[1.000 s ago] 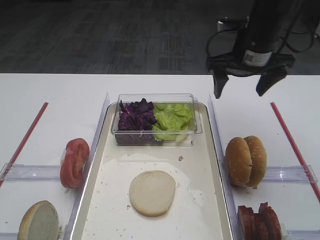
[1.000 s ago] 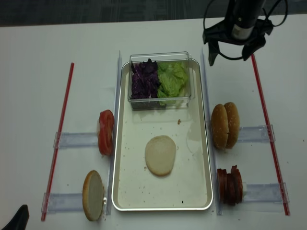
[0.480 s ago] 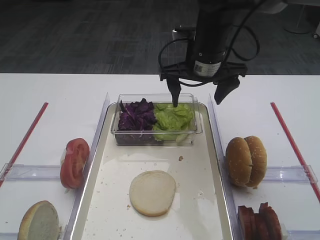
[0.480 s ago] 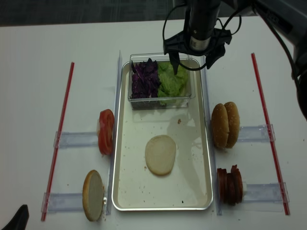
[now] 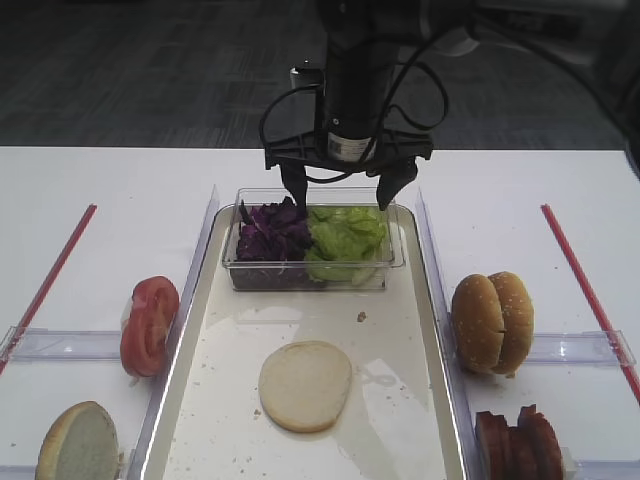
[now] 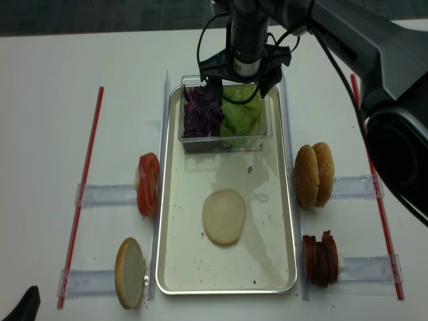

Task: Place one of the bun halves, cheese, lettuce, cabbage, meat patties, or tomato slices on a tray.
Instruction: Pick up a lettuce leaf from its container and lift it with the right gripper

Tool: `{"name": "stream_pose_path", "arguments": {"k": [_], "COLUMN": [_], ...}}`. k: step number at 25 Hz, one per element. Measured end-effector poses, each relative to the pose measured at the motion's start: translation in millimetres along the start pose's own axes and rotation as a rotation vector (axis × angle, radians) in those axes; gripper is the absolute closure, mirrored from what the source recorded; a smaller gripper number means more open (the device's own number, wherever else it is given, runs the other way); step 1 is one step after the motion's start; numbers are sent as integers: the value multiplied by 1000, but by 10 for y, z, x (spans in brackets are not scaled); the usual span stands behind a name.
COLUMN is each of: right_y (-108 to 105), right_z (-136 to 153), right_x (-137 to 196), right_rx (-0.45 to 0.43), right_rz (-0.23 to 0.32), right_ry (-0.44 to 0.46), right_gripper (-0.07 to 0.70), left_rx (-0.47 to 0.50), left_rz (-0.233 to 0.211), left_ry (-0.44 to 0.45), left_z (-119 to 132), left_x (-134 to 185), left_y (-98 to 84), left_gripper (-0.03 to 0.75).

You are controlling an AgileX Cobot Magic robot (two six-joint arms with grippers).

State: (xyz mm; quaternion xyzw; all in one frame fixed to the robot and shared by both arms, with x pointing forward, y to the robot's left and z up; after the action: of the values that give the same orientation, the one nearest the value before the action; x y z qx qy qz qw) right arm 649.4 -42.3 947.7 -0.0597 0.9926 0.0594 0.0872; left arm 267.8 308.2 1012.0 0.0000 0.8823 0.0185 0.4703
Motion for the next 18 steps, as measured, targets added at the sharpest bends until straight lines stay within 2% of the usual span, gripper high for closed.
{"name": "stream_pose_path", "arguments": {"k": [9, 18], "right_y": [-1, -29], "right_z": [100, 377], "right_x": [-89, -55], "right_rx": [41, 69], "right_rz": [30, 25], "right_ry": [-24, 25], "right_gripper": [-1, 1], "left_rx": [-3, -5], "left_rz": [1, 2], "left_ry": [0, 0], "left_z": [0, 0], "left_x": [0, 0], "left_y": [5, 7], "left_gripper": [26, 26]}}
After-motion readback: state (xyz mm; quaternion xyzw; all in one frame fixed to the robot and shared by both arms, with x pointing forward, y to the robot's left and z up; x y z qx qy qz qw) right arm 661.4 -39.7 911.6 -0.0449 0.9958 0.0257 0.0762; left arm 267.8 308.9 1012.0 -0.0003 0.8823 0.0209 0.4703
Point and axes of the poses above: a point on each arm's last joint axis where the gripper is mounted, z pointing out along that axis toward the gripper, y along the wrist's bending axis when the last joint is at zero, x = y × z, the point moved 5 cm from there along z, pointing out along that axis toward the gripper, and after that the axes turned 2 degrees about z, right-handed, at the moved point
